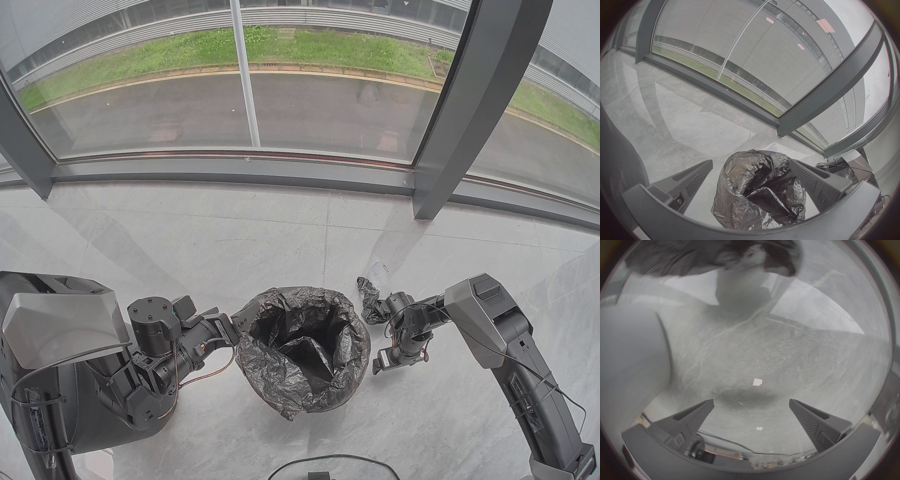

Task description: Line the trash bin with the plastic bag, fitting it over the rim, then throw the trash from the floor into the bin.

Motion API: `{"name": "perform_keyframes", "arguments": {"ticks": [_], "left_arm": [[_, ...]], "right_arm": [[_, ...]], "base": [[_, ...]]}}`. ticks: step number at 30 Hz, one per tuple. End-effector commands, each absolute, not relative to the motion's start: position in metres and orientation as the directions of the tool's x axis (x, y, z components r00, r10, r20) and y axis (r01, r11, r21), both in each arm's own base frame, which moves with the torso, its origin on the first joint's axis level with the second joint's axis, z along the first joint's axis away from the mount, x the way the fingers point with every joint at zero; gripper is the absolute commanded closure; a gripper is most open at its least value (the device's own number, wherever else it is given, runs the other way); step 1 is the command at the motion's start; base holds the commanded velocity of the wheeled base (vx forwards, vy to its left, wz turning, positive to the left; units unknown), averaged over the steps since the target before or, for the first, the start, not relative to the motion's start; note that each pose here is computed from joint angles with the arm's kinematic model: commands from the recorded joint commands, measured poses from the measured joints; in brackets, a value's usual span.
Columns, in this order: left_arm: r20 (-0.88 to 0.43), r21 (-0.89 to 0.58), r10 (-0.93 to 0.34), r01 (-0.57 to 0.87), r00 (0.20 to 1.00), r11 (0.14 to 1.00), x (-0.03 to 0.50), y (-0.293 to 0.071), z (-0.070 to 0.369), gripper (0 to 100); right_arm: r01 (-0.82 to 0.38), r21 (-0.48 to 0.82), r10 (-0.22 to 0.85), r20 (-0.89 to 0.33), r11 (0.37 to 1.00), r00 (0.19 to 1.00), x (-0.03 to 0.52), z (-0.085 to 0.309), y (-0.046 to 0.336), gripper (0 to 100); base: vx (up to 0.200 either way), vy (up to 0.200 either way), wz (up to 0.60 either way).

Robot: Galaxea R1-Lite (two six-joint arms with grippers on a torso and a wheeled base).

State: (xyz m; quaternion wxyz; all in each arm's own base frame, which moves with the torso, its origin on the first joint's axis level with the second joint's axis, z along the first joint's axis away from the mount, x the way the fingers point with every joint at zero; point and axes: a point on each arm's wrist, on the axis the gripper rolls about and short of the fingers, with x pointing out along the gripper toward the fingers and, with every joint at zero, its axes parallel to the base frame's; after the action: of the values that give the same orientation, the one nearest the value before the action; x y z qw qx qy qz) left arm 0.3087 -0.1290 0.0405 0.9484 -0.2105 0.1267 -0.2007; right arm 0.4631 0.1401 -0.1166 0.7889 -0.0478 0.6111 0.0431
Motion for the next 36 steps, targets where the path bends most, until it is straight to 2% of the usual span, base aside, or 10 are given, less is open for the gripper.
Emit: {"name": "perform_keyframes", "arguments": {"ticks": [1, 9, 18, 22, 26, 31, 36], "left_arm": [[-0.165, -0.448, -0.431, 0.322, 0.887, 0.834, 0.310, -0.129, 0.035, 0], [-0.165, -0.447, -0.429, 0.321, 0.888, 0.835, 0.310, -0.129, 0.035, 0], [-0.166, -0.445, -0.429, 0.321, 0.888, 0.836, 0.310, -0.129, 0.035, 0], [-0.172, -0.444, -0.429, 0.319, 0.887, 0.838, 0.310, -0.129, 0.033, 0], [-0.172, -0.444, -0.429, 0.319, 0.887, 0.838, 0.311, -0.130, 0.032, 0], [-0.172, -0.444, -0.429, 0.319, 0.887, 0.838, 0.311, -0.130, 0.032, 0], [-0.175, -0.443, -0.427, 0.316, 0.887, 0.839, 0.311, -0.130, 0.031, 0]], "right_arm": [[-0.265, -0.027, 0.046, -0.963, 0.964, 0.266, 0.466, -0.113, 0.141, 0], [-0.407, -0.088, 0.066, -0.934, 0.909, 0.350, 0.471, -0.093, 0.155, 0], [-0.432, -0.151, 0.072, -0.886, 0.889, 0.459, 0.475, -0.055, 0.170, 0], [-0.463, -0.209, 0.044, -0.878, 0.861, 0.477, 0.477, -0.054, 0.169, 0], [-0.427, -0.281, 0.004, -0.832, 0.860, 0.555, 0.484, -0.056, 0.169, 0], [-0.425, -0.333, -0.003, -0.789, 0.842, 0.614, 0.491, -0.061, 0.170, 0], [-0.427, -0.337, 0.002, -0.784, 0.839, 0.621, 0.491, -0.061, 0.171, 0]], "base": [[0.000, 0.000, 0.00], [0.000, 0.000, 0.00], [0.000, 0.000, 0.00], [0.000, 0.000, 0.00], [0.000, 0.000, 0.00], [0.000, 0.000, 0.00], [0.000, 0.000, 0.00]]}}
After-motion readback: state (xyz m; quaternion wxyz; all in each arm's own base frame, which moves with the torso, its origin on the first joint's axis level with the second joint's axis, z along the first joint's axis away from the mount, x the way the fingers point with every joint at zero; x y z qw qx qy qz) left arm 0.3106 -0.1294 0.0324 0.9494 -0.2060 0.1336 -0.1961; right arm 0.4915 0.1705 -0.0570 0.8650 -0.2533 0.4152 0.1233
